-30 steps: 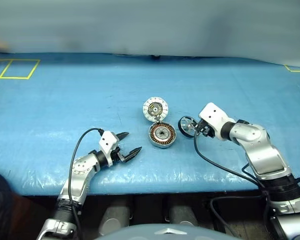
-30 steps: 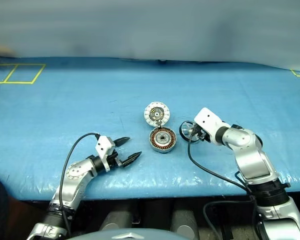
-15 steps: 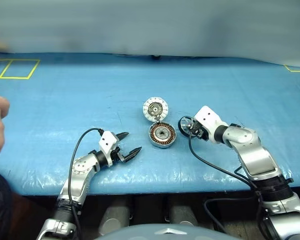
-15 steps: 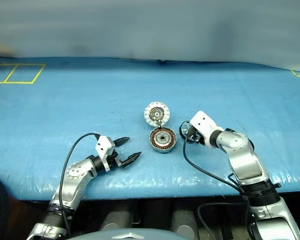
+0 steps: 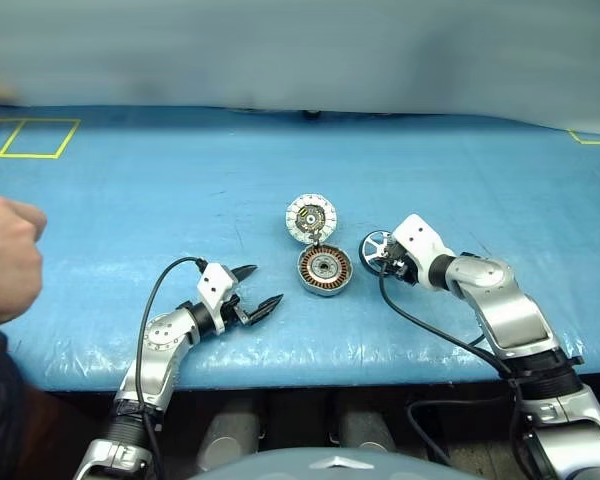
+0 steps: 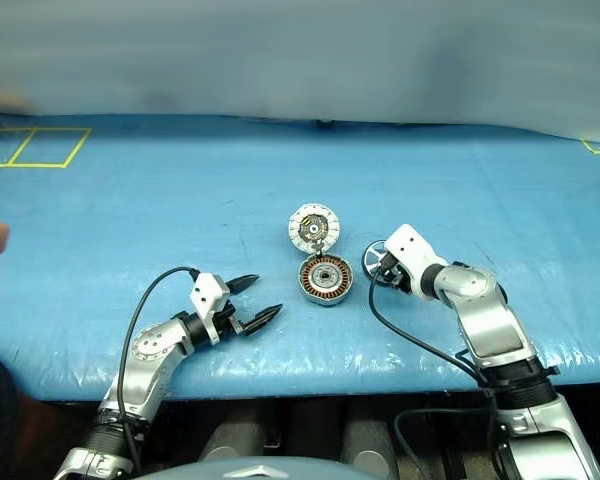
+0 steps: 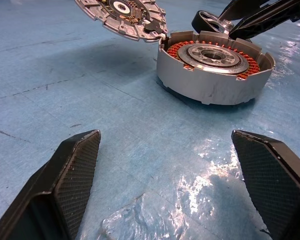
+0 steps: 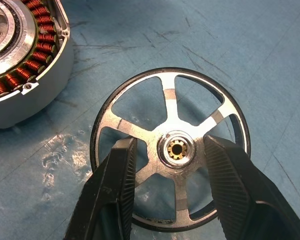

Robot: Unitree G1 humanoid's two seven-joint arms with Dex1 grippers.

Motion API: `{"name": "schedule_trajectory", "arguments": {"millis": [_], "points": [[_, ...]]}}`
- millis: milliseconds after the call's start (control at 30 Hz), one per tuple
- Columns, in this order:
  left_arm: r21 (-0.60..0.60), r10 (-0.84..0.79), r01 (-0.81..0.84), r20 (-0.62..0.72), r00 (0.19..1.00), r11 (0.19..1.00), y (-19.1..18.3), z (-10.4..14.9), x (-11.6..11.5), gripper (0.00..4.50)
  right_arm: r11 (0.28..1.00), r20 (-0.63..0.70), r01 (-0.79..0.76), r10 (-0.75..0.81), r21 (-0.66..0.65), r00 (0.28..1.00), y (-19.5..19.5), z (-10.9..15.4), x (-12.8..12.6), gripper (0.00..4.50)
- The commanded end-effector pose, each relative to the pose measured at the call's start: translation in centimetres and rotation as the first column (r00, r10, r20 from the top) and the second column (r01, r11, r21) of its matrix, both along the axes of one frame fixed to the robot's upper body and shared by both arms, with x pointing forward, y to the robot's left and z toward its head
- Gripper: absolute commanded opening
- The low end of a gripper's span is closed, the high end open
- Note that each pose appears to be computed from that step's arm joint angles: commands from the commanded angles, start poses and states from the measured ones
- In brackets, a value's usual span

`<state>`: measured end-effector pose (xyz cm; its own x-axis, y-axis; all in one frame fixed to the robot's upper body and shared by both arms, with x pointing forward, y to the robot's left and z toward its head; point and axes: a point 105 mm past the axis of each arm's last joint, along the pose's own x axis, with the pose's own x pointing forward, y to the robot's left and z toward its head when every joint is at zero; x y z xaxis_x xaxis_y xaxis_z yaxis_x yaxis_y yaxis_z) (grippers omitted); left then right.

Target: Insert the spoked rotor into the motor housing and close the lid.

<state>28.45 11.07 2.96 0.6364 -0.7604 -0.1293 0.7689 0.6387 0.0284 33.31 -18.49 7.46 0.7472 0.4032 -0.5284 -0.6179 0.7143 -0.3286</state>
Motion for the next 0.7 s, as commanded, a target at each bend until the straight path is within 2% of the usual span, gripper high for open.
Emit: {"name": "schedule_trajectory", "arguments": {"millis": [33, 67, 100, 200, 467, 700], "points": [[-0.004, -0.007, 0.007, 0.011, 1.000, 1.000, -0.3, 0.1, -0.1, 4.50, 0.999, -0.036, -0.019, 0.018, -0.045, 0.999, -0.5, -0.6, 0.0, 2.16], [-0.005, -0.007, 0.007, 0.011, 1.000, 1.000, -0.3, 0.1, -0.1, 4.50, 0.998, -0.041, -0.025, 0.023, -0.052, 0.999, -0.5, -0.7, -0.1, 2.16], [-0.005, -0.007, 0.007, 0.011, 1.000, 1.000, -0.3, 0.1, -0.1, 4.50, 0.998, -0.041, -0.029, 0.027, -0.055, 0.999, -0.5, -0.7, 0.0, 1.79], [-0.004, -0.005, 0.005, 0.010, 1.000, 1.000, -0.2, 0.1, -0.1, 4.50, 0.998, -0.031, -0.037, 0.036, -0.052, 0.999, -0.2, -0.3, 0.0, 1.35], [-0.006, -0.001, 0.001, 0.009, 1.000, 1.000, -0.1, 0.0, -0.2, 4.50, 0.998, 0.014, -0.037, 0.038, -0.045, 0.999, 0.0, 0.4, 0.0, 1.34], [-0.041, -0.016, 0.017, 0.022, 1.000, 0.999, 0.0, 0.6, -0.1, 4.50, 0.989, 0.110, -0.053, 0.038, 0.141, 0.993, 0.6, 3.2, -1.0, 1.34]]}}
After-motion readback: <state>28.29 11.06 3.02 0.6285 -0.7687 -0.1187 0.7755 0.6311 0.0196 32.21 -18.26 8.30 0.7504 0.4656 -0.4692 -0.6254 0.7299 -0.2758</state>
